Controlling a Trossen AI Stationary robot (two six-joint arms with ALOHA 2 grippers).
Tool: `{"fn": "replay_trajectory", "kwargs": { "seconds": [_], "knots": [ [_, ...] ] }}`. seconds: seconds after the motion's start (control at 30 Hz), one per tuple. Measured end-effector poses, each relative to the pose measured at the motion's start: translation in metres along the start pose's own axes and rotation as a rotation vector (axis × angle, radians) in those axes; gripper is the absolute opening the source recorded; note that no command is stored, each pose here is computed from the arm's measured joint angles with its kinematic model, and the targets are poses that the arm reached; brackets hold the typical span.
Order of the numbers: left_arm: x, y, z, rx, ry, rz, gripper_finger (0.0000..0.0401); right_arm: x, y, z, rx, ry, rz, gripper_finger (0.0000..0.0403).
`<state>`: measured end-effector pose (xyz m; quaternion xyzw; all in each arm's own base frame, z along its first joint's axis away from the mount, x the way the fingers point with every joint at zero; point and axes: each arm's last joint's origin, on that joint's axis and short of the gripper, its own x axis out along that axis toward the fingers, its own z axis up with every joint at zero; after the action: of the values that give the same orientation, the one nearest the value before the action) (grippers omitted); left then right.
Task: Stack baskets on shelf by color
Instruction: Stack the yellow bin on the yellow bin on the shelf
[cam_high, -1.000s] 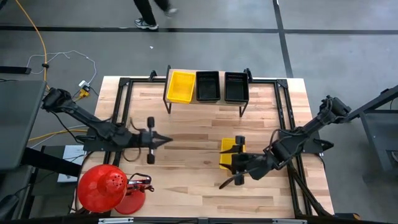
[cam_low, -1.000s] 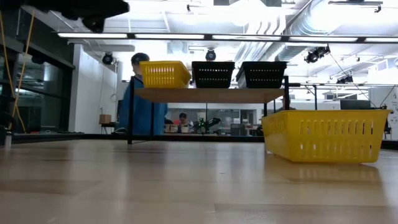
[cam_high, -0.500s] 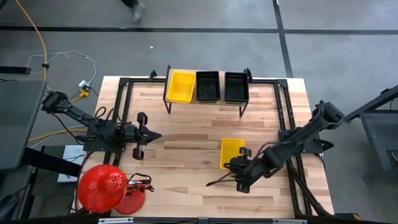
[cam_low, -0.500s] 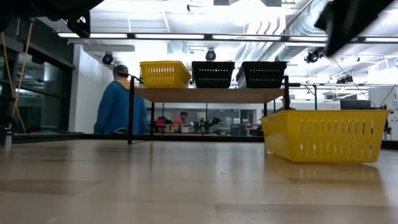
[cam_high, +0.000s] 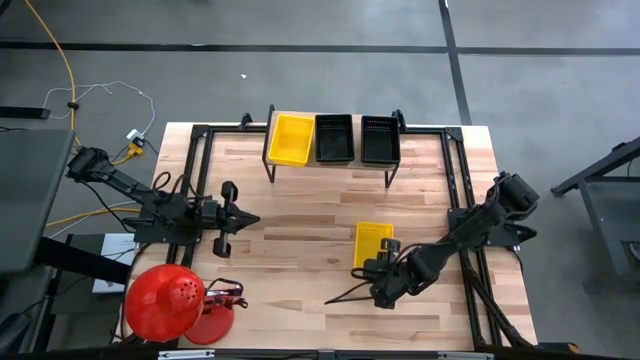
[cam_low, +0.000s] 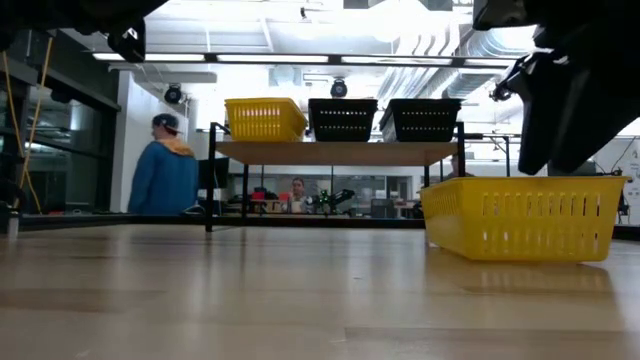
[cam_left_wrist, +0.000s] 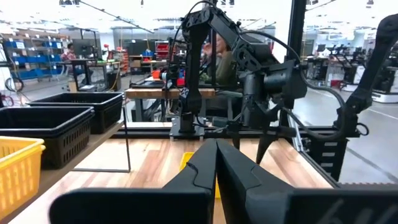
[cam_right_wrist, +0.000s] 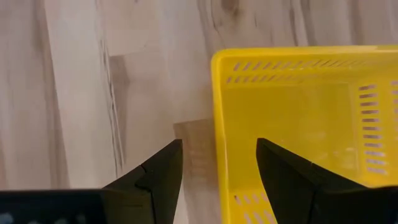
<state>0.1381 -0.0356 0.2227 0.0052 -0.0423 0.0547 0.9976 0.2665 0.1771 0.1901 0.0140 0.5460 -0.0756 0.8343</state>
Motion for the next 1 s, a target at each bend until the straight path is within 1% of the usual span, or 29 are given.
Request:
{"fn": "replay_trajectory", "kwargs": {
  "seconds": [0.17,0.33,0.53,0.6,0.7,0.77,0.87,0.9,0.93,1.0],
  "knots": [
    [0.0,-0.001,0.0,-0.01,0.0,-0.023,0.0,0.009,0.004,-0.001,-0.004,0.013,0.005,0.0192],
    [0.0,-0.001,0.0,-0.012,0.003,-0.025,0.0,0.02,0.006,-0.001,-0.044,-0.002,-0.048,0.0192],
    [0.0,-0.001,-0.001,-0.015,0.006,-0.025,0.0,0.022,0.006,-0.002,-0.068,-0.009,-0.072,0.0192],
    [0.0,-0.001,-0.001,-0.015,0.006,-0.024,0.0,0.022,0.006,-0.002,-0.07,-0.005,-0.075,0.0184],
    [0.0,-0.001,-0.001,-0.017,0.006,-0.024,0.0,0.022,0.005,-0.004,-0.077,0.019,-0.078,0.0145],
    [0.0,-0.001,-0.001,-0.016,0.006,-0.024,0.0,0.022,0.005,-0.004,-0.079,0.021,-0.078,0.0104],
    [0.0,-0.001,-0.001,-0.017,0.006,-0.024,0.0,0.022,0.005,-0.005,-0.097,0.032,-0.07,0.0031],
    [0.0,-0.001,-0.001,-0.016,0.006,-0.024,0.0,0.022,0.005,-0.005,-0.103,0.035,-0.066,0.0016],
    [0.0,-0.001,-0.001,-0.016,0.006,-0.024,0.0,0.022,0.005,-0.005,-0.106,0.036,-0.065,0.001],
    [0.0,-0.001,-0.001,-0.017,0.006,-0.024,0.0,0.02,0.005,-0.004,-0.112,0.037,-0.06,0.0015]
  ]
}}
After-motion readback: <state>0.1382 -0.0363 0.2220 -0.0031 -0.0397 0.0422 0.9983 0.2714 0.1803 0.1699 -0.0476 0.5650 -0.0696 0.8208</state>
